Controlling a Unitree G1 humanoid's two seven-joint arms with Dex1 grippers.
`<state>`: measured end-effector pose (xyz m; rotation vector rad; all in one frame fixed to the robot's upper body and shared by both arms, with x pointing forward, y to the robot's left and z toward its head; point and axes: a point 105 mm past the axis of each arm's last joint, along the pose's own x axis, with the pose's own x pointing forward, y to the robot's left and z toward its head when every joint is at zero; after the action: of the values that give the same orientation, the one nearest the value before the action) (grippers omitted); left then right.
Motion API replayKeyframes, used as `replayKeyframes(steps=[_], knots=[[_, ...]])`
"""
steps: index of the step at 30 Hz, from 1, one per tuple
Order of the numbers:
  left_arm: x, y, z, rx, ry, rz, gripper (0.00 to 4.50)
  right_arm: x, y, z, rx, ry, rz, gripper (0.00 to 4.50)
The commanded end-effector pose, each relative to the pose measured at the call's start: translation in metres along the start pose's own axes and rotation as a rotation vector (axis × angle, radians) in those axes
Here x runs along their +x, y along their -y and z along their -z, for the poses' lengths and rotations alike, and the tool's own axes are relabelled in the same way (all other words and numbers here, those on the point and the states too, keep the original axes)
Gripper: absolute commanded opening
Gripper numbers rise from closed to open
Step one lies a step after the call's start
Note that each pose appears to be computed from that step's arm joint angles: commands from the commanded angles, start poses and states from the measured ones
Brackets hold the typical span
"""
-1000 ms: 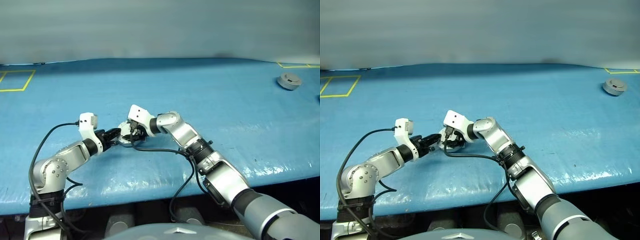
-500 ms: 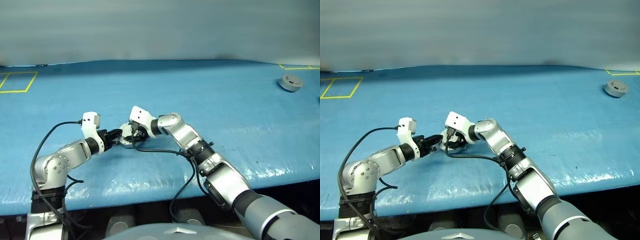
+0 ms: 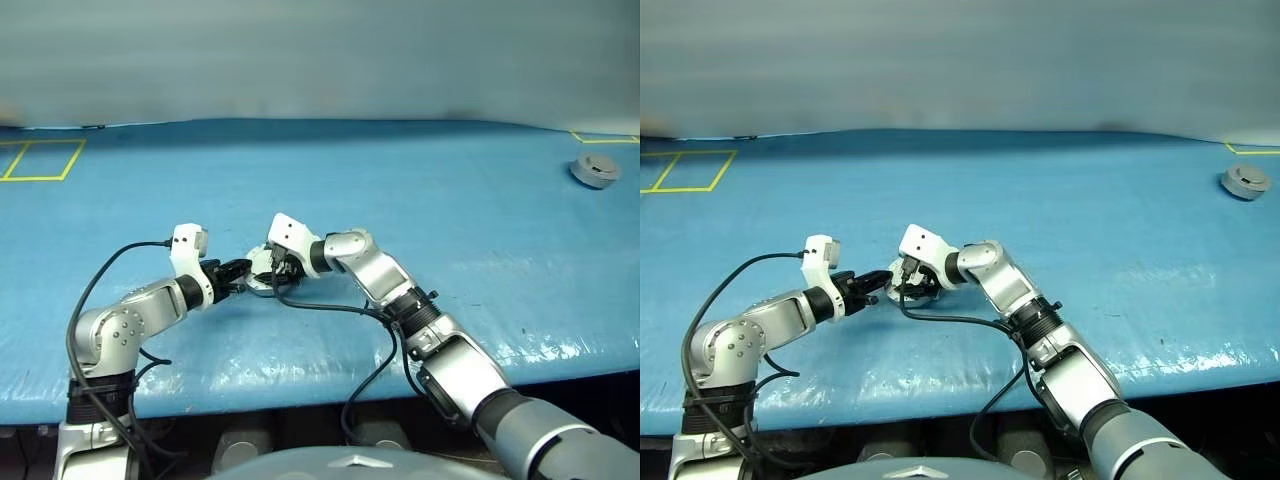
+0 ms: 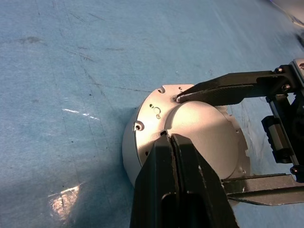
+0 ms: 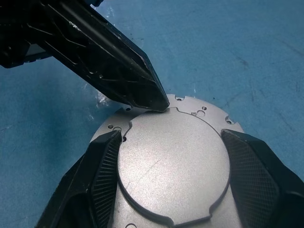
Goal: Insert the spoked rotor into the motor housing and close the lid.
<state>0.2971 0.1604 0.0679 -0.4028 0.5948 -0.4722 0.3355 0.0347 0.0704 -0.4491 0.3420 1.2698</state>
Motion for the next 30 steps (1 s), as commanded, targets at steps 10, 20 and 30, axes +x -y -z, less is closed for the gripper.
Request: replayKeyframes(steps=[10, 20, 30], knots=[[0.008, -0.005, 0.029, -0.01, -0.133, -0.014, 0.0, -0.008, 0.007, 0.038, 0.162, -0.097, 0.062, 4.46], [0.007, -0.004, 0.028, 0.013, -0.134, -0.013, 0.0, -0.021, -0.001, 0.038, 0.235, -0.068, 0.044, 4.46], [0.008, -0.002, 0.025, 0.047, -0.126, -0.003, 0.0, -0.052, -0.005, 0.026, 0.347, 0.055, 0.081, 4.46]])
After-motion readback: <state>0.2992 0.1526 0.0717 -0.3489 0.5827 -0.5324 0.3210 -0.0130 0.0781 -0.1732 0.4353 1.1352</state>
